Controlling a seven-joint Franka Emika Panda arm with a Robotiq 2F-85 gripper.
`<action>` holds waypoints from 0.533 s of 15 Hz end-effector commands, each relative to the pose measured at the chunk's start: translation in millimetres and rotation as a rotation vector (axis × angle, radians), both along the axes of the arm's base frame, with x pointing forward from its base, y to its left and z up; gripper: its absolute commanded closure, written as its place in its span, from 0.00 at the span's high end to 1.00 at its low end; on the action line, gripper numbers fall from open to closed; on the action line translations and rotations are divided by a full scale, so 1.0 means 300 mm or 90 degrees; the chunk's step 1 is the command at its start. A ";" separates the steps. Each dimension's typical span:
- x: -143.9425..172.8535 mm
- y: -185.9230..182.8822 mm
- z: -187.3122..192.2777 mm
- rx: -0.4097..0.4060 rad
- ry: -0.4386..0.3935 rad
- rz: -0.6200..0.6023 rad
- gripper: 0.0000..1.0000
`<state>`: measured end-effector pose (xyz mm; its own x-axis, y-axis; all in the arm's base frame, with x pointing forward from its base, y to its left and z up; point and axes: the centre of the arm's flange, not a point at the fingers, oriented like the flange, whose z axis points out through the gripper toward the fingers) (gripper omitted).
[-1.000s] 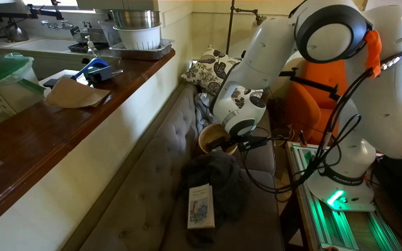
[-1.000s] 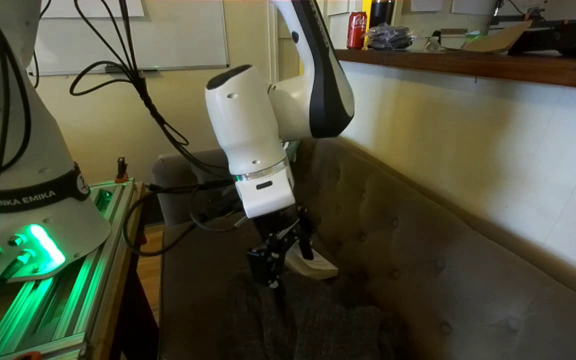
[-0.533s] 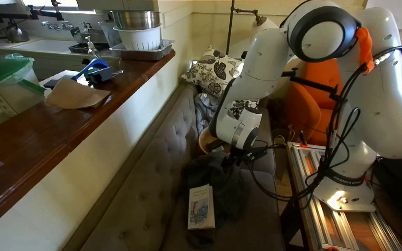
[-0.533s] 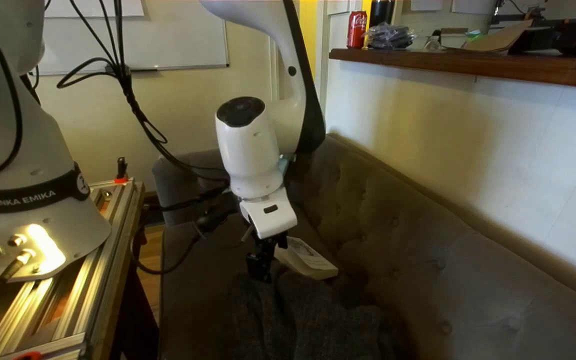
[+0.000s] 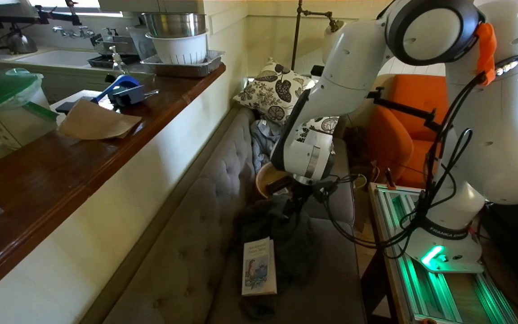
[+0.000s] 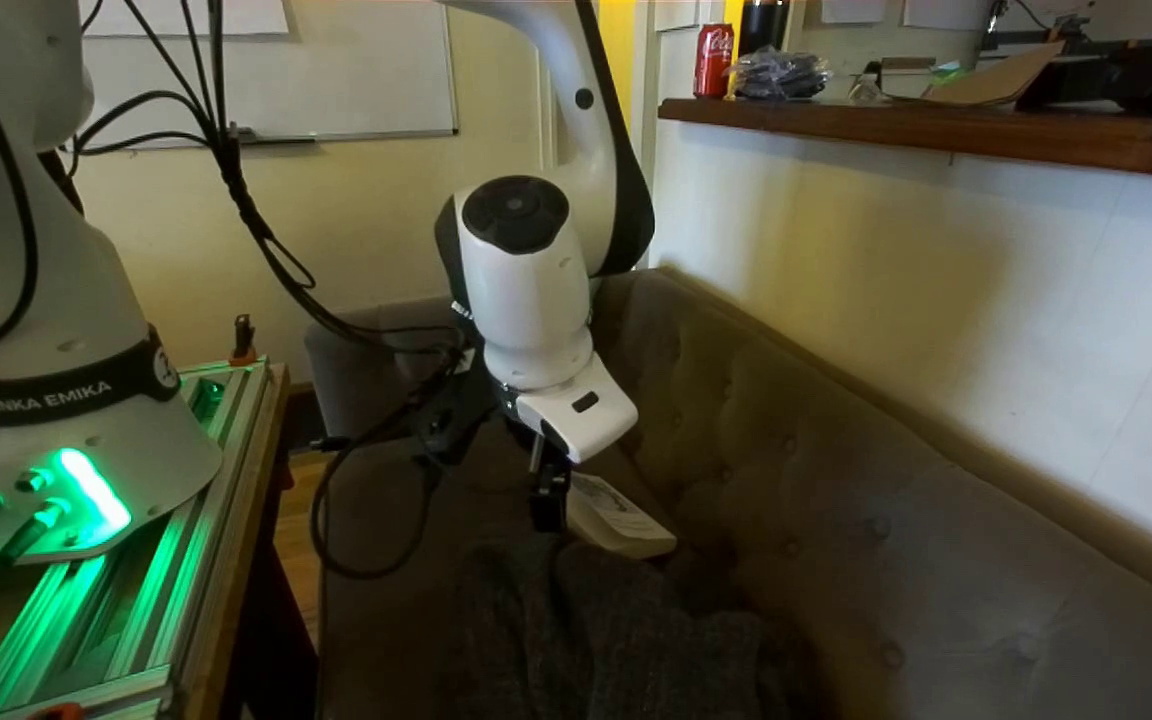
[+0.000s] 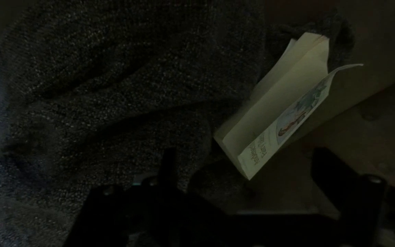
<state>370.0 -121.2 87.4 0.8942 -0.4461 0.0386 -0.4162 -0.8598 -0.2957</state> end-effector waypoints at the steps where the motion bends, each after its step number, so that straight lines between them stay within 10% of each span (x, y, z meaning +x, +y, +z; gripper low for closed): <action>1: 0.000 -0.001 0.000 0.000 0.000 0.001 1.00; 8: 0.302 0.165 -0.069 0.055 -0.058 0.193 1.00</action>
<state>422.7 -87.9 90.3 0.9568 -0.2654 0.1189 -0.2060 -0.9071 -0.3672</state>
